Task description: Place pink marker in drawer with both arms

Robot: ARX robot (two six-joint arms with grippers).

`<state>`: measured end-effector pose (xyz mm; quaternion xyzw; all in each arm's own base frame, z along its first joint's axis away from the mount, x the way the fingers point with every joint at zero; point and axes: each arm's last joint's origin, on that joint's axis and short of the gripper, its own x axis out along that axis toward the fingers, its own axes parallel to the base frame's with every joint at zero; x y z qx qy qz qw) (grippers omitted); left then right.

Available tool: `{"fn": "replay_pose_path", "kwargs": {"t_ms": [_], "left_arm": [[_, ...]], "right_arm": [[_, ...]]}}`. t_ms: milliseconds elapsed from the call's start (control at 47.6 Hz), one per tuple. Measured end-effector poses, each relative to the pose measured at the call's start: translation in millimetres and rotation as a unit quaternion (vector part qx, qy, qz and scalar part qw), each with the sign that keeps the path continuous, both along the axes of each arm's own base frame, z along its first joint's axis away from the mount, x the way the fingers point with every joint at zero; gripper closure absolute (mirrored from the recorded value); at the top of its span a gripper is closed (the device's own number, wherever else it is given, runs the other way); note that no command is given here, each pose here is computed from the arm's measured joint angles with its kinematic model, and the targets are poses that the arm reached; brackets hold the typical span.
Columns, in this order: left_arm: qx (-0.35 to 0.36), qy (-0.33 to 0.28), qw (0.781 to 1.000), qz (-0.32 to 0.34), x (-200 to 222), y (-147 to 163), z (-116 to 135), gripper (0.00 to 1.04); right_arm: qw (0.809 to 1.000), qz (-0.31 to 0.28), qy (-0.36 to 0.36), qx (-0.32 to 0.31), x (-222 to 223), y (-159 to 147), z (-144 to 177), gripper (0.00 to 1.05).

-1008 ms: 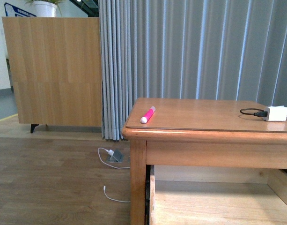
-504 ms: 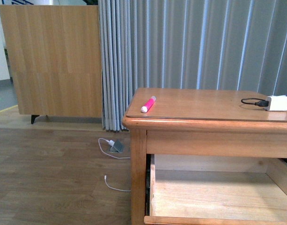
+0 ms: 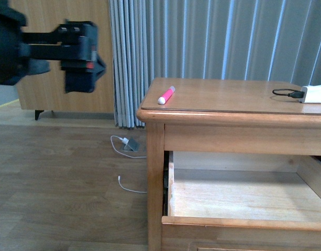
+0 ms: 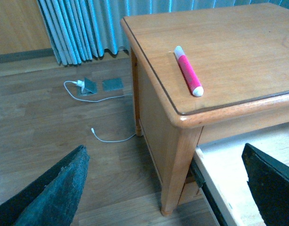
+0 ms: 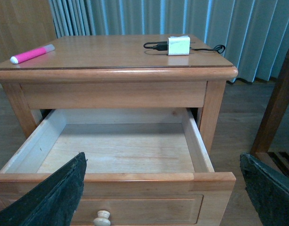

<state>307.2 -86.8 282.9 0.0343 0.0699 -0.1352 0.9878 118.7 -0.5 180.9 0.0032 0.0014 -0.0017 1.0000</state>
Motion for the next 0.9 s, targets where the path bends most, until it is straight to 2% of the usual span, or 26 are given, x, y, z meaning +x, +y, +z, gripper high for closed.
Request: {"fn": "replay_pose_path", "kwargs": {"t_ms": [483, 756, 903], "left_arm": [[0.023, 0.046, 0.999, -0.009, 134, -78, -17, 0.06], [0.030, 0.067, 0.997, -0.020, 167, -112, -37, 0.06], [0.032, 0.070, 0.997, -0.015, 172, -120, -39, 0.06]], "right_arm": [[1.000, 0.000, 0.000, 0.000, 0, 0, 0, 0.08], [1.000, 0.000, 0.000, 0.000, 0, 0, 0, 0.08], [1.000, 0.000, 0.000, 0.000, 0, 0, 0, 0.08]]}}
